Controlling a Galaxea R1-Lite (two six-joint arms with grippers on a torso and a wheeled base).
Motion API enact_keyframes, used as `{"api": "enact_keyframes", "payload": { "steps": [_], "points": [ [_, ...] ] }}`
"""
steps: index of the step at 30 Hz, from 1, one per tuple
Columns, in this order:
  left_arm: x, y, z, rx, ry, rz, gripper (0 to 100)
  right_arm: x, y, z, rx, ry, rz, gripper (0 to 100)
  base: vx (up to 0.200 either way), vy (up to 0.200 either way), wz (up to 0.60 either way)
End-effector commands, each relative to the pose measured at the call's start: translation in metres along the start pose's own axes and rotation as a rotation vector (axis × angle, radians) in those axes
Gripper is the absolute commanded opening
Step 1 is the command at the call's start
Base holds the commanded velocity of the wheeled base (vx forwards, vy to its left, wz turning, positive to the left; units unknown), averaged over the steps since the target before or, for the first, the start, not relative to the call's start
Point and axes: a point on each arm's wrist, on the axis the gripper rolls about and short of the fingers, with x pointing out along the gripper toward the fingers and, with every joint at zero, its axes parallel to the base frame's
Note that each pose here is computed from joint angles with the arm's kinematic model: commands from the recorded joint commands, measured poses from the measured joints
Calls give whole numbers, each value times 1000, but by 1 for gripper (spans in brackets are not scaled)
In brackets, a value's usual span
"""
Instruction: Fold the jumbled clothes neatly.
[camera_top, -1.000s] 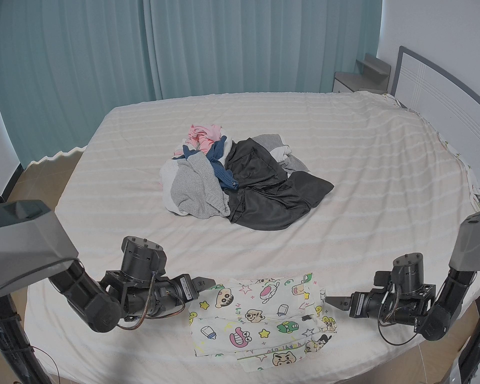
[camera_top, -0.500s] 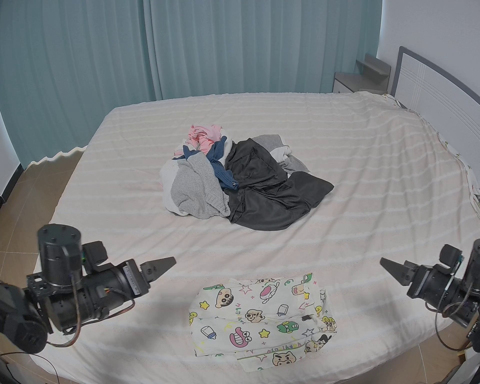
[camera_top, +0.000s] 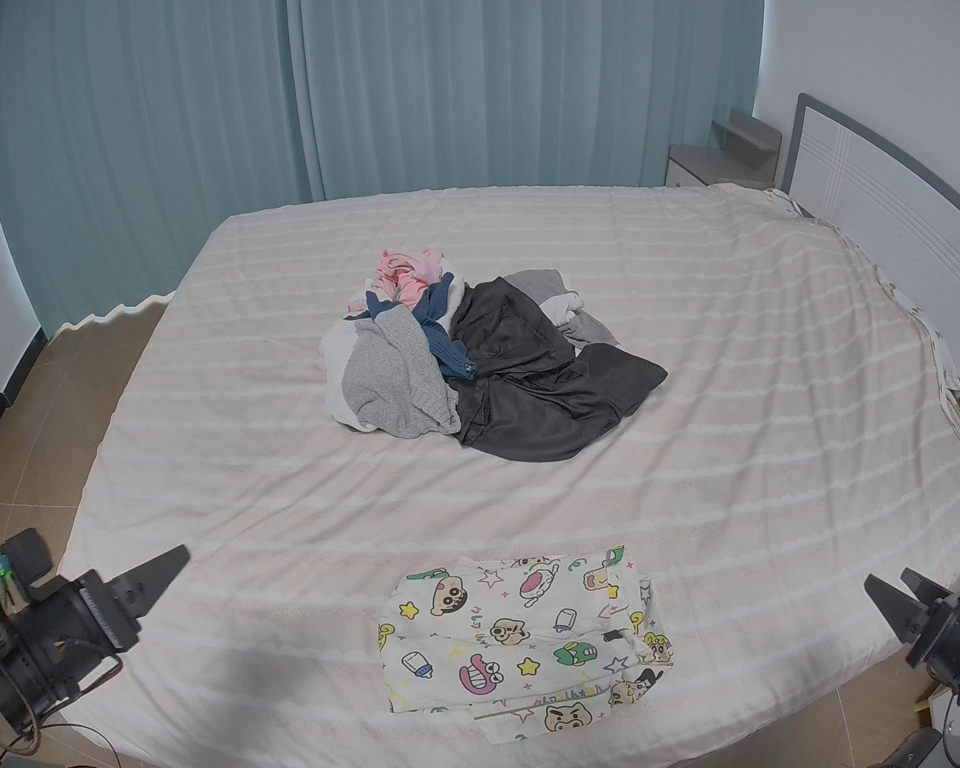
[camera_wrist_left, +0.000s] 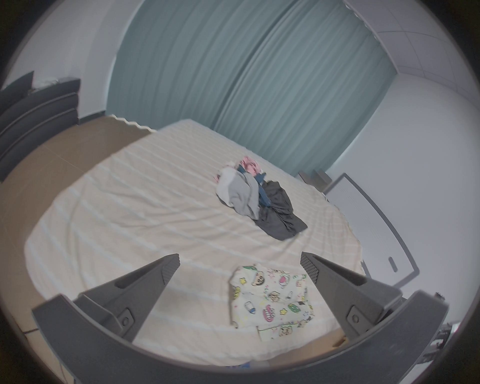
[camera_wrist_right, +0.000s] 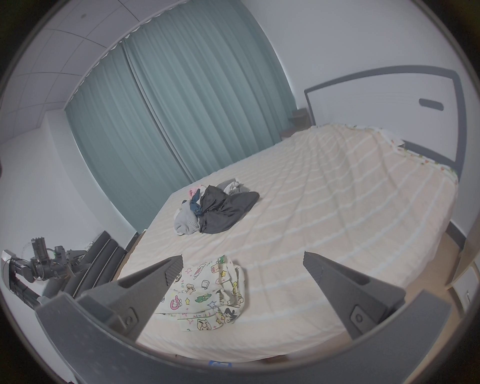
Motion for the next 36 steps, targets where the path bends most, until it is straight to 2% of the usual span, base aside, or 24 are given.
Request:
{"api": "enact_keyframes", "payload": {
  "steps": [1,5,7,9,11,12,15,17,19,20,22,23,26,27,28,31,33,35,36],
  "points": [
    [-108,45,-28,12,-463,228,100,-89,-6,-34,-136,-348,-119,100,0,0,0],
    [-122,42,-38,108,-604,353,100,-91,-7,-31,-162,-379,-203,100,0,0,0],
    [-123,42,-41,125,-621,386,100,-89,-8,-34,-177,-361,-219,100,0,0,0],
    [-122,43,-41,122,-615,379,100,-83,-12,-41,-198,-332,-227,100,0,0,0],
    [-113,49,-49,135,-576,390,100,-72,-20,-56,-220,-261,-245,100,0,0,0],
    [-109,51,-51,144,-570,377,100,-66,-24,-65,-242,-230,-250,100,0,0,0],
    [-99,53,-55,180,-598,247,100,-63,-22,-63,-287,-278,-172,100,0,0,0],
    [-86,62,-66,208,-594,234,100,-62,-21,-63,-320,-287,-107,100,0,0,0],
    [-85,63,-67,231,-600,229,100,-62,-21,-64,-359,-274,-96,100,0,0,0],
    [-85,63,-68,228,-593,202,100,-62,-21,-65,-407,-264,-93,100,0,0,0],
    [-87,61,-66,220,-614,175,100,-61,-22,-68,-431,-230,-98,100,0,0,0],
    [-90,58,-62,225,-663,154,100,-60,-23,-70,-438,-207,-101,100,0,0,0],
    [-112,41,-41,225,-949,16,100,-60,-23,-70,-439,-207,-101,100,0,0,0],
    [-112,41,-41,225,-949,16,100,-60,-23,-70,-439,-207,-101,100,0,0,0],
    [-123,34,-33,242,-1038,-25,100,-60,-22,-70,-439,-207,-100,100,0,0,0],
    [-121,36,-36,382,-1018,35,100,-60,-22,-70,-438,-208,-96,100,0,0,0],
    [-114,44,-46,450,-970,57,100,-60,-22,-70,-444,-208,-89,100,0,0,0],
    [-110,50,-54,540,-903,127,100,-60,-22,-70,-452,-207,-87,100,0,0,0],
    [-110,50,-54,542,-904,130,100,-60,-22,-70,-453,-207,-87,100,0,0,0]
  ]
}}
